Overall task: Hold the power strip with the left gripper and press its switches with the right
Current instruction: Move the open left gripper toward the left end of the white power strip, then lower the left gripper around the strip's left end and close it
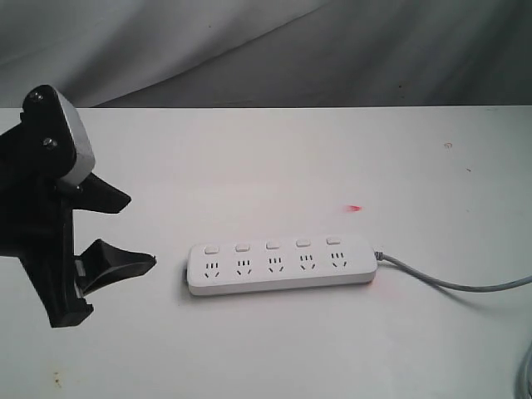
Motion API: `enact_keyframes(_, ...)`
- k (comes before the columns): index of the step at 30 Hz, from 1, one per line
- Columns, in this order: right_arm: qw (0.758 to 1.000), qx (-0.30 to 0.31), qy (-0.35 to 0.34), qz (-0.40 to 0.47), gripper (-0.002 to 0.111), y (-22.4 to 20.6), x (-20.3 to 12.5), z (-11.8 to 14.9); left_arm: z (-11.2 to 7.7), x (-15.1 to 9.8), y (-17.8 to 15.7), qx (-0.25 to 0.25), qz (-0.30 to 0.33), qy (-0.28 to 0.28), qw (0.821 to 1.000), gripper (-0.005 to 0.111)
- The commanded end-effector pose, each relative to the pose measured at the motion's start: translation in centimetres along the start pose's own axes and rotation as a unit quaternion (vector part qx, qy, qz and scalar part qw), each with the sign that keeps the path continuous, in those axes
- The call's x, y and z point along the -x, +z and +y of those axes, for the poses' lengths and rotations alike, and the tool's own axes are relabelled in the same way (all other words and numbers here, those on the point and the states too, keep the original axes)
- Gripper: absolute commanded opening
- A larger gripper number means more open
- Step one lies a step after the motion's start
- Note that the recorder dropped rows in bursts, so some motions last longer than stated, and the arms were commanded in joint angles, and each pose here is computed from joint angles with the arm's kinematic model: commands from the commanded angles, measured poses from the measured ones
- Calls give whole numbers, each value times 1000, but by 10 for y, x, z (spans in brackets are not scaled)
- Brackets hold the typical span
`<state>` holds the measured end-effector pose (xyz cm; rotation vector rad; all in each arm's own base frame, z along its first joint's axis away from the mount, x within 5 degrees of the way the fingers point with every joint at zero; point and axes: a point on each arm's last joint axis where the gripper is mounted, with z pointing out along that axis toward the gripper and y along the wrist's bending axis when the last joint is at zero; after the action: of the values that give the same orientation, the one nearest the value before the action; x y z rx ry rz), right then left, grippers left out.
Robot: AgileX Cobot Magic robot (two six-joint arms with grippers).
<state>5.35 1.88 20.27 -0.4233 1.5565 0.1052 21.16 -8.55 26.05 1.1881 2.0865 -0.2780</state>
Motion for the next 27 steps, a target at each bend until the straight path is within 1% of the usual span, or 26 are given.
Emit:
enact_keyframes(1,1000,1,2,-1,0,0,-1,0,4,4,13,-17,-24,23,999,70)
enact_keyframes(3,1000,1,2,-1,0,0,-1,0,7,3,21,-15,-23,27,999,70)
enact_keyframes(4,1000,1,2,-1,0,0,-1,0,10,1,26,-13,-19,26,999,73)
enact_keyframes(7,1000,1,2,-1,0,0,-1,0,20,-1,37,20,-16,8,1000,82)
enact_keyframes(9,1000,1,2,-1,0,0,-1,0,23,-4,44,24,-8,9,1000,86)
enact_keyframes(14,1000,1,2,-1,0,0,-1,0,23,-11,58,-1,11,68,998,87)
enact_keyframes(21,1000,1,2,-1,0,0,-1,0,23,-23,85,-42,25,80,996,87)
enact_keyframes(27,1000,1,2,-1,0,0,-1,0,24,-29,105,-56,12,101,993,87)
